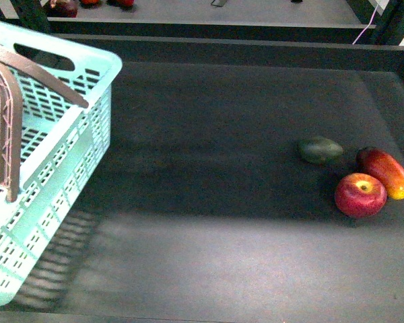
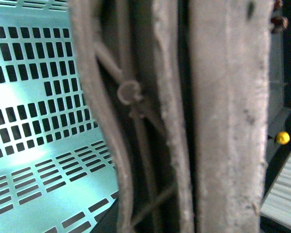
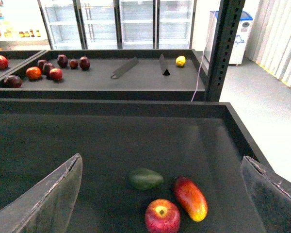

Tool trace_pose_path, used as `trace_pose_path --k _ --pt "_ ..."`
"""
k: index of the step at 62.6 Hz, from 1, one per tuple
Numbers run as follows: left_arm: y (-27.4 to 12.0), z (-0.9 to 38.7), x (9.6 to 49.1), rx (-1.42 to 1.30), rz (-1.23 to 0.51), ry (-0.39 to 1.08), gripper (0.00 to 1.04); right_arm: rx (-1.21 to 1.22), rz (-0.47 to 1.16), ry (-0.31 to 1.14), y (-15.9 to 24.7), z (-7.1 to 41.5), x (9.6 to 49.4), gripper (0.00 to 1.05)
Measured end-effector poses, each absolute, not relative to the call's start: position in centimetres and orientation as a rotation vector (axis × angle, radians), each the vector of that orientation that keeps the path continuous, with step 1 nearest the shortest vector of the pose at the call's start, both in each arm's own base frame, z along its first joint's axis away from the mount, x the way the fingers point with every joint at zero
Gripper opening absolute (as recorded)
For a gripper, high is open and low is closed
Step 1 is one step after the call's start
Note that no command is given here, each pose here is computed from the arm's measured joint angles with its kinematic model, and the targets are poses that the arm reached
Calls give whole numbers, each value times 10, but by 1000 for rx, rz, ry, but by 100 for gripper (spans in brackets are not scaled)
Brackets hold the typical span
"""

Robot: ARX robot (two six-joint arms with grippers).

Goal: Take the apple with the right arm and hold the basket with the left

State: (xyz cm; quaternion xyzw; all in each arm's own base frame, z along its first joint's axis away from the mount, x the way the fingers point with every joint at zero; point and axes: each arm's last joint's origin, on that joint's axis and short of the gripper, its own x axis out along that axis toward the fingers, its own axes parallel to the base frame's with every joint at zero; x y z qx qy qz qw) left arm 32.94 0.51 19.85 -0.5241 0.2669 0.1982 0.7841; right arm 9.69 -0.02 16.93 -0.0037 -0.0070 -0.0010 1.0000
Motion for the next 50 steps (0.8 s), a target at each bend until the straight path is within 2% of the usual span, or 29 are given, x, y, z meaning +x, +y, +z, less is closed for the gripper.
trace_pose_path --k 13,27,50 --pt "-45 225 319 -1047 242 631 15 -7 -2 -14 0 169 97 96" --pt "-118 253 301 -942 20 692 15 -7 -2 -14 0 169 97 96" --pt "-199 266 255 -780 -225 825 15 -7 -2 -14 0 169 97 96"
